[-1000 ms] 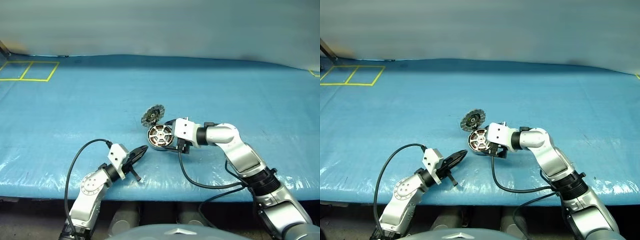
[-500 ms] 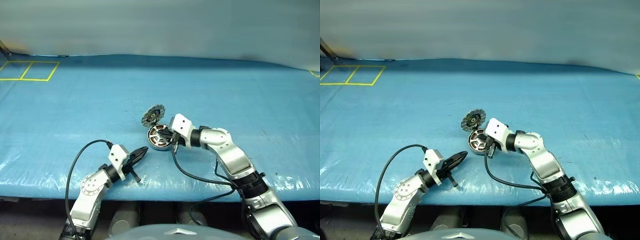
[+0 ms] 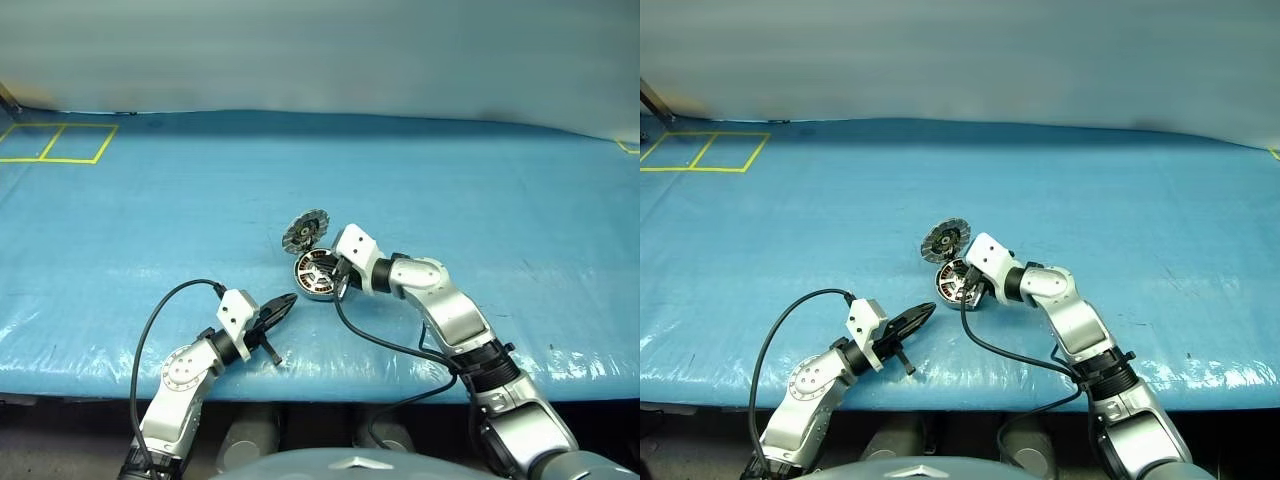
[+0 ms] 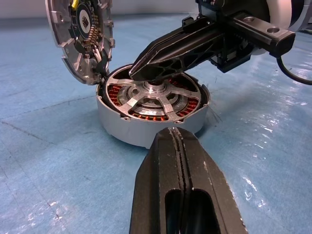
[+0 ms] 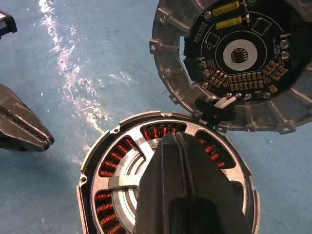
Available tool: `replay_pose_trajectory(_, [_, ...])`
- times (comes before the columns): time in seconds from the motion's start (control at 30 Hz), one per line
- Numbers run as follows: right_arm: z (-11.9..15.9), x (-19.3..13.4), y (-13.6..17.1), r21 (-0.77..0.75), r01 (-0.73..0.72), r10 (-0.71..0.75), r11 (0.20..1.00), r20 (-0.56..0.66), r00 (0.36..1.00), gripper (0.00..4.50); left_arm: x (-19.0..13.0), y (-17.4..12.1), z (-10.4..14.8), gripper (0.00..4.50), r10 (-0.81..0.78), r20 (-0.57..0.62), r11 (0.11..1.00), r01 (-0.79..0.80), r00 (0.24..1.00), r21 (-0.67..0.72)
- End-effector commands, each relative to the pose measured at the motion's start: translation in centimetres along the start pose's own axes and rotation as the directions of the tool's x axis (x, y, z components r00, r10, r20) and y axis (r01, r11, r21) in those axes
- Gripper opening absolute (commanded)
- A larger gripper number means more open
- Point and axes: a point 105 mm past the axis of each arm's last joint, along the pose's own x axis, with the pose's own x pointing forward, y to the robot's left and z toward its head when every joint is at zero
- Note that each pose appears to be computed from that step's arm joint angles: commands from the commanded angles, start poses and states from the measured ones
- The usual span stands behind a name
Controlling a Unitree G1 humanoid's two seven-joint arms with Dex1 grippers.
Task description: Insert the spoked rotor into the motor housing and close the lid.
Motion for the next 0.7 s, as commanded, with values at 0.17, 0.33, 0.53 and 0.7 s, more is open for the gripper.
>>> replay_pose_trajectory(0.17, [-0.9, -0.5, -0.5, 0.218, 0.064, -0.063, 0.974, -0.009, 0.998, 0.02, -0.1, -0.2, 0.5, 0.00, -0.010, 0.018, 1.000, 0.010, 1.000, 0.021])
replay_pose_trajectory(0.33, [-1.4, -0.6, -1.0, 0.254, 0.110, -0.105, 0.961, -0.035, 0.994, 0.02, -0.1, -0.1, 0.4, 0.00, -0.012, 0.014, 1.000, 0.012, 1.000, 0.025])
replay_pose_trajectory(0.53, [-1.0, -0.4, 0.6, 0.203, 0.097, -0.087, 0.974, -0.057, 0.995, 0.02, -0.2, -0.2, 0.4, 0.00, -0.016, 0.014, 1.000, 0.016, 1.000, 0.026])
replay_pose_trajectory(0.7, [-1.2, -0.4, 1.6, 0.175, 0.068, -0.058, 0.982, -0.064, 0.996, 0.02, -0.2, -0.2, 0.4, 0.00, -0.017, 0.014, 1.000, 0.017, 1.000, 0.026])
